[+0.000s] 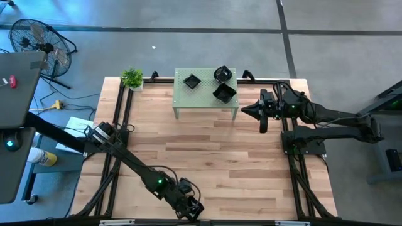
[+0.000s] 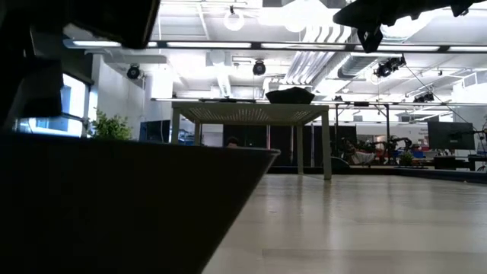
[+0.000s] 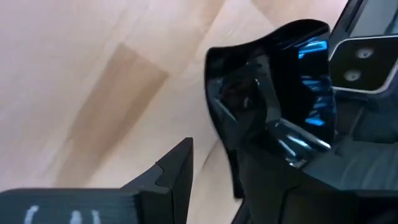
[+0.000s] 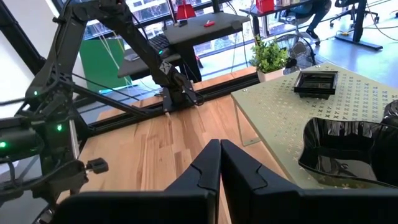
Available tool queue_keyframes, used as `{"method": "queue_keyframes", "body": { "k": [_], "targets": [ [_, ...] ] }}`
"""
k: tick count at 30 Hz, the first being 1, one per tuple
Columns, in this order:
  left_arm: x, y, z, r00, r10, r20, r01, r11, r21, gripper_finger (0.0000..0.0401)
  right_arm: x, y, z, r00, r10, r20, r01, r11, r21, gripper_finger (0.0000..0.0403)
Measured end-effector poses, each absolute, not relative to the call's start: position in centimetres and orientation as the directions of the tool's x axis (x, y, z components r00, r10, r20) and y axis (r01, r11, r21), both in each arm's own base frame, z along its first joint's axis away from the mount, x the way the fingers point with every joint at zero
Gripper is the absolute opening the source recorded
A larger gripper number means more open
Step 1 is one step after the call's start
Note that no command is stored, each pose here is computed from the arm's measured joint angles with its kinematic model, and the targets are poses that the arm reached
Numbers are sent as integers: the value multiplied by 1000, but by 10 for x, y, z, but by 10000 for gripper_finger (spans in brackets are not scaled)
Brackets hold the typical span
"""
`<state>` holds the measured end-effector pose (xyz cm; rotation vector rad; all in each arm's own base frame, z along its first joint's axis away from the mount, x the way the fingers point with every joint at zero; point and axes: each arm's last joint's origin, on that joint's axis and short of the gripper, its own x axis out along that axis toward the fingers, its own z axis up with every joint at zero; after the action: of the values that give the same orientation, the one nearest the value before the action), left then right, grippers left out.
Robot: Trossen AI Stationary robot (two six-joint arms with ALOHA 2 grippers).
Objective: Pick & Place Mini shaped plates
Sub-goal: Stack the black distorted square plate on top of the black distorted square plates on the shelf
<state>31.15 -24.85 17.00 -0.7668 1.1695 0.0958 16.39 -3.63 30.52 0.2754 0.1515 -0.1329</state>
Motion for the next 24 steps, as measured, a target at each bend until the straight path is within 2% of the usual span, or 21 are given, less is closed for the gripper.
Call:
{"method": "queue_keyframes", "body": {
  "k": [4,7,14,19,24],
  "targets": [
    [315,-251,163,433,-315,-844,-450,736,-506,122,164,-36,305,980,-110,-167,151,954,260,7],
    [316,-252,163,449,-307,-839,-460,726,-512,107,164,-36,305,980,-110,-168,151,954,260,7],
    [313,-249,172,437,-323,-839,-457,724,-517,9,164,-36,305,979,-106,-171,149,954,259,7],
    [304,-227,198,407,-261,-875,-489,747,-451,11,164,-36,304,979,-106,-174,149,954,259,7],
    [309,-170,229,425,-133,-895,-478,807,-346,3,164,-36,304,979,-106,-177,150,954,259,7]
  ]
}}
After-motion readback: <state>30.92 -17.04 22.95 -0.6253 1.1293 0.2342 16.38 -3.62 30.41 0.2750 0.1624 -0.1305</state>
